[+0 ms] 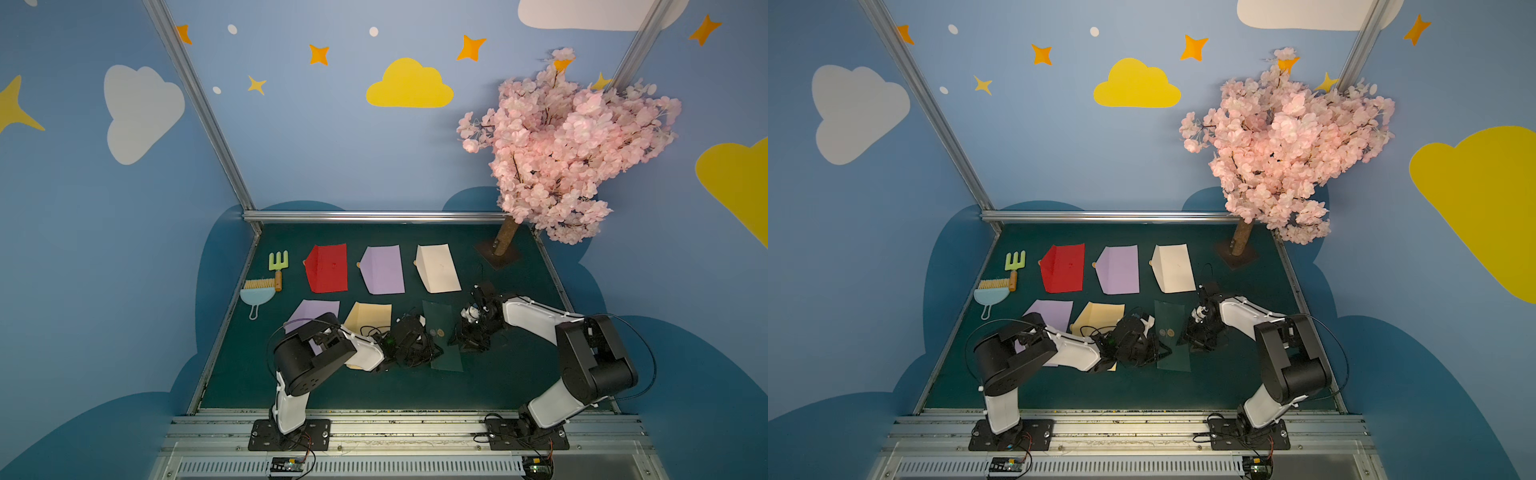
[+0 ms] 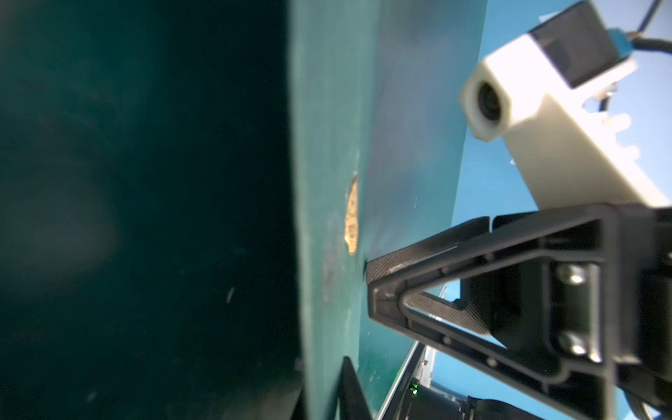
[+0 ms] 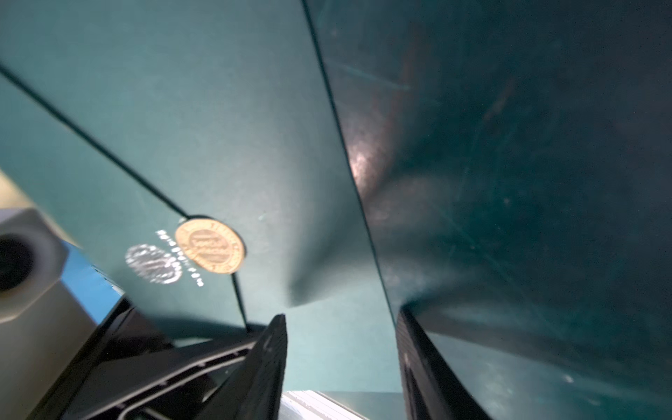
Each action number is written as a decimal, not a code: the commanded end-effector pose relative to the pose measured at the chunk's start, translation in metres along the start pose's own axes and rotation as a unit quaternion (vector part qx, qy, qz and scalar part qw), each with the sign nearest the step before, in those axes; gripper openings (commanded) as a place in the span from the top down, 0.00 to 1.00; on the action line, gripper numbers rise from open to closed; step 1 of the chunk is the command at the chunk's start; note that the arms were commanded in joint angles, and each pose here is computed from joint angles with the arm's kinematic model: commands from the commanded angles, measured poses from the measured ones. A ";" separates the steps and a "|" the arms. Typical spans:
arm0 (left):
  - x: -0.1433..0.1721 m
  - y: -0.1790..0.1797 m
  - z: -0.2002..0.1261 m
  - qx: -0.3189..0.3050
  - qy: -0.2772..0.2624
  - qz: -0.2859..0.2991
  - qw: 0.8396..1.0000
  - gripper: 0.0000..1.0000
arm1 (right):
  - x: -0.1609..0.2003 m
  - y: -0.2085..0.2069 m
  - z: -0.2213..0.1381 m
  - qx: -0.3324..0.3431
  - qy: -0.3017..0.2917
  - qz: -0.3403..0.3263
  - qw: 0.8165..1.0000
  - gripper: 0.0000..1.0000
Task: Open the envelope
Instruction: Pick up the envelope from the center of the board.
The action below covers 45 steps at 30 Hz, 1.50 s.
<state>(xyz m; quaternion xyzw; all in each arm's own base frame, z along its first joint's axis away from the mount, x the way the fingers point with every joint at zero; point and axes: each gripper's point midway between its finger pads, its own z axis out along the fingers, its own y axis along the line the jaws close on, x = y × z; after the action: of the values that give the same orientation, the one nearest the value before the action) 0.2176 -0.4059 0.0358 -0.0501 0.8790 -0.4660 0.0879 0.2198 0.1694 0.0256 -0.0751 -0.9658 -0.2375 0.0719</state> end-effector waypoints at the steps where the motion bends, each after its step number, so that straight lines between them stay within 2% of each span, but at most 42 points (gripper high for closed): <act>1: -0.007 -0.006 -0.009 -0.014 -0.017 0.037 0.999 0.96 | 0.009 0.001 -0.005 0.002 0.003 0.001 1.000 0.49; 4: -0.011 -0.019 -0.018 -0.007 -0.023 0.076 0.997 0.97 | 0.004 0.017 -0.029 -0.010 -0.028 -0.026 0.999 0.46; 7: -0.015 -0.044 -0.034 0.014 -0.019 0.134 0.991 0.97 | -0.001 0.043 -0.069 -0.036 -0.079 -0.068 0.994 0.44; 10: -0.020 -0.062 -0.062 0.035 -0.010 0.178 0.983 0.97 | 0.001 0.078 -0.120 -0.090 -0.139 -0.120 0.979 0.42; 13: -0.030 -0.077 -0.104 0.082 -0.025 0.208 0.974 0.97 | 0.006 0.108 -0.159 -0.153 -0.188 -0.136 0.961 0.42; 14: -0.034 -0.082 -0.122 0.103 -0.034 0.215 0.971 0.97 | 0.009 0.119 -0.171 -0.181 -0.205 -0.155 0.949 0.35; 15: -0.040 -0.088 -0.141 0.126 -0.049 0.224 0.965 0.97 | 0.013 0.131 -0.184 -0.212 -0.221 -0.178 0.935 0.33; 18: -0.046 -0.096 -0.191 0.166 -0.082 0.244 0.952 0.97 | 0.026 0.158 -0.216 -0.282 -0.268 -0.238 0.890 0.30; 20: -0.044 -0.103 -0.218 0.182 -0.095 0.262 0.943 0.97 | 0.034 0.168 -0.234 -0.310 -0.294 -0.258 0.866 0.28; 25: -0.025 -0.127 -0.258 0.231 -0.098 0.293 0.922 0.97 | 0.046 0.191 -0.251 -0.363 -0.298 -0.307 0.828 0.26; 30: -0.015 -0.138 -0.267 0.262 -0.080 0.297 0.915 0.97 | 0.053 0.217 -0.263 -0.406 -0.288 -0.342 0.797 0.26; 35: -0.016 -0.141 -0.263 0.270 -0.071 0.299 0.912 0.97 | 0.060 0.237 -0.263 -0.421 -0.264 -0.366 0.787 0.26; 39: -0.016 -0.146 -0.264 0.288 -0.070 0.302 0.906 0.97 | 0.061 0.247 -0.254 -0.416 -0.249 -0.376 0.790 0.26; 42: -0.018 -0.143 -0.261 0.282 -0.069 0.299 0.909 0.97 | 0.064 0.255 -0.248 -0.421 -0.241 -0.385 0.785 0.26; 44: -0.019 -0.140 -0.256 0.279 -0.063 0.294 0.912 0.97 | 0.066 0.263 -0.245 -0.424 -0.233 -0.392 0.783 0.30; 45: -0.019 -0.139 -0.254 0.278 -0.060 0.291 0.914 0.97 | 0.066 0.266 -0.244 -0.425 -0.230 -0.394 0.782 0.35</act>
<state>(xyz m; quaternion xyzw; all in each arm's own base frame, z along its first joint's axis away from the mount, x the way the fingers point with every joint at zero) 0.1871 -0.2730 0.2926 0.1973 0.6900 -0.6359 0.2839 0.2293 0.2859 0.3505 0.2096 -0.7243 -0.5970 -0.2738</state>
